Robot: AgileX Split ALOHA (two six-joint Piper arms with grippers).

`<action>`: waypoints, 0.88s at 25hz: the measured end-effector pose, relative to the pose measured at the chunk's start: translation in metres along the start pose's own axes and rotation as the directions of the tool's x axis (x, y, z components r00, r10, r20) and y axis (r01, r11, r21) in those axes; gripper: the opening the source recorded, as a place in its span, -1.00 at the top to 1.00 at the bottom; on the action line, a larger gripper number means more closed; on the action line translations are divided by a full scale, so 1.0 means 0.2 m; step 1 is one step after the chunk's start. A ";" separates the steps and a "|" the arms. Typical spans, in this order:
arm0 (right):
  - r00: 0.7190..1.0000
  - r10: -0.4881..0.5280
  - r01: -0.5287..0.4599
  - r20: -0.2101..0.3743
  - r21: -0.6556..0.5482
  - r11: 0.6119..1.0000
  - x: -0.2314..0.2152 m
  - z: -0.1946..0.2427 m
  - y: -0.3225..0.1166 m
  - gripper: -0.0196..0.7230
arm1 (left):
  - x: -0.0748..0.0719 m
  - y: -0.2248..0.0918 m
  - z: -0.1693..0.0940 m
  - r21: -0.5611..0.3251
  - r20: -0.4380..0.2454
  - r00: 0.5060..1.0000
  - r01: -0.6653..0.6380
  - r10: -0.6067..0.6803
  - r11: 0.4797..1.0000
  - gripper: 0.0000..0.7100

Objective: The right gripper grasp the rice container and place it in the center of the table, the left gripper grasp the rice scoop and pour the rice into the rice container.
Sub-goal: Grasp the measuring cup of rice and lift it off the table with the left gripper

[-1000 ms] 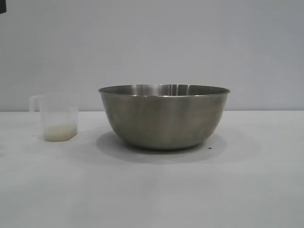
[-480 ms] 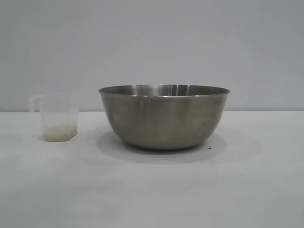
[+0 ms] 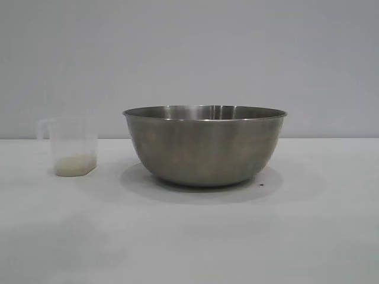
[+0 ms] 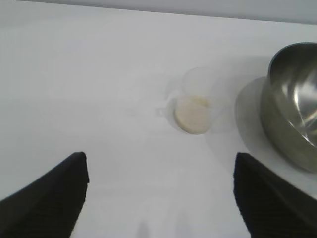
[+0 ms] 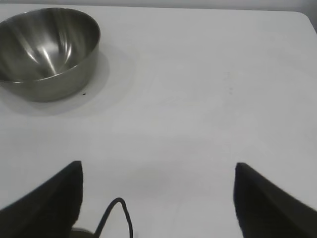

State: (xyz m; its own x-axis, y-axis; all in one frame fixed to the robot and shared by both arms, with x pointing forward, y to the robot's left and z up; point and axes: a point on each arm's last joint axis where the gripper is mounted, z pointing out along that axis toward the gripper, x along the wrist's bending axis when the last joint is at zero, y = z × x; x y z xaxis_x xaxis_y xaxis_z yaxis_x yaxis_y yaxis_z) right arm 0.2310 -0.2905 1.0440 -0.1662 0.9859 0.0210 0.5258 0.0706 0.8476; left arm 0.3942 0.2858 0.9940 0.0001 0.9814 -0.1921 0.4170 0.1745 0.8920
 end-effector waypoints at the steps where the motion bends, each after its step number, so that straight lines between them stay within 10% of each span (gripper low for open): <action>1: 1.000 0.000 0.000 0.000 0.000 1.000 0.00 0.00 0.00 -0.49 | 0.01 -0.02 0.00 -0.014 -0.005 1.000 0.006 -0.006 1.000 -0.49; 22: 1.000 0.000 0.000 0.000 0.001 1.000 0.00 0.00 0.00 -0.49 | -0.07 -0.25 0.30 -0.055 0.122 0.976 -0.178 0.183 0.983 -0.49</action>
State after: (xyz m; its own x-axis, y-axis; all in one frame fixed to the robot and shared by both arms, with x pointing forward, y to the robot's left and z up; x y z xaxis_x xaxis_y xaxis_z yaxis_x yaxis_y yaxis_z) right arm 0.2311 -0.2905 1.0438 -0.1662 0.9859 0.0210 0.5265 0.0707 0.8473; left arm 0.4286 0.2587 0.9276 0.1869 0.9796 -0.0738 0.3596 0.0016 0.9331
